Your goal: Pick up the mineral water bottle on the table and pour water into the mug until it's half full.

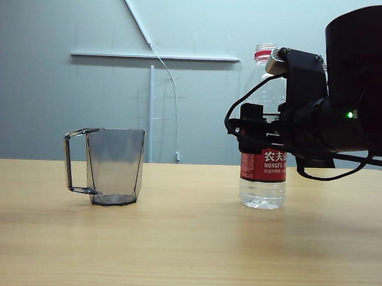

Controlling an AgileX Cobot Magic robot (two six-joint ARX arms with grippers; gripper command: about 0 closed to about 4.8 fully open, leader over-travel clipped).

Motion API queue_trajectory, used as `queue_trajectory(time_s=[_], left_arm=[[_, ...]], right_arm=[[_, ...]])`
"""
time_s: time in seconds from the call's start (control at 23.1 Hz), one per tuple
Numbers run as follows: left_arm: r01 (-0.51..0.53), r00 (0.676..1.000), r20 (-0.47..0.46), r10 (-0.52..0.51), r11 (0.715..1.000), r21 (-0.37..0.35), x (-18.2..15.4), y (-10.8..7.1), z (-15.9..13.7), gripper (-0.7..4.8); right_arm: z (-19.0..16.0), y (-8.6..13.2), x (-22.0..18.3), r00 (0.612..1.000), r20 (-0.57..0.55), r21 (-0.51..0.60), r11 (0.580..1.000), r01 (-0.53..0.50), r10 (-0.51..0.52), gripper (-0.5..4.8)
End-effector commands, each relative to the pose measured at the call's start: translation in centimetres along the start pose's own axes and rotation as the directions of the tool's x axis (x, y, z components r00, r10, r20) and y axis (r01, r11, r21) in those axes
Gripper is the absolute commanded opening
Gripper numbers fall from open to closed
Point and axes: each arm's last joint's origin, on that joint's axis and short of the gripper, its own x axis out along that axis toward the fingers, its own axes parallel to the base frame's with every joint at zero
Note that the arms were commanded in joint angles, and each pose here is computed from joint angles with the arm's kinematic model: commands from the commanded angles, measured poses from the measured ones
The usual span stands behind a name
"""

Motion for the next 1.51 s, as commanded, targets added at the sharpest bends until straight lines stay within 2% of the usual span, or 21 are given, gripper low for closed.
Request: queue_trajectory(time_s=[0.04, 0.3, 0.48, 0.56, 0.78, 0.99, 1.12, 1.51], left_arm=[[0.0, 1.0, 0.015, 0.0, 1.0, -0.003, 0.0, 0.0, 0.2, -0.02], [0.0, 1.0, 0.021, 0.0, 1.0, -0.002, -0.1, 0.0, 0.3, -0.02], [-0.008, 0.997, 0.072, 0.009, 1.0, -0.003, -0.4, 0.1, 0.6, -0.02], [-0.059, 0.993, 0.1, 0.06, 0.998, -0.014, -0.6, 0.6, 0.8, -0.02], [-0.167, 0.979, 0.114, 0.17, 0.985, -0.035, -0.9, 1.6, 0.9, -0.02], [-0.187, 0.972, 0.135, 0.19, 0.982, -0.038, -1.0, 1.8, 1.0, -0.02], [-0.184, 0.973, 0.133, 0.188, 0.982, -0.038, -1.0, 1.8, 1.0, -0.02], [-0.184, 0.973, 0.133, 0.188, 0.982, -0.038, -1.0, 1.8, 1.0, -0.02]], right_arm=[[0.3, 0.0, 0.0, 1.0, 0.02, 0.005, 1.0, 0.0, -0.001, 2.77], [0.6, 0.1, 0.0, 0.999, 0.043, -0.014, 1.0, -0.004, 0.005, 2.77], [1.4, 0.4, 0.2, 0.996, 0.077, -0.142, 0.99, -0.02, 0.032, 2.77], [2.7, 0.8, 1.0, 0.997, 0.052, -0.253, 0.967, -0.033, 0.048, 2.76], [4.6, 1.8, 2.6, 0.994, 0.01, -0.378, 0.921, -0.094, 0.105, 2.76], [5.9, 3.1, 4.1, 0.987, -0.063, -0.532, 0.832, -0.156, 0.145, 2.74], [7.1, 4.0, 5.1, 0.976, -0.113, -0.635, 0.742, -0.215, 0.186, 2.74], [8.7, 4.8, 6.5, 0.967, -0.134, -0.756, 0.609, -0.241, 0.217, 2.74]])
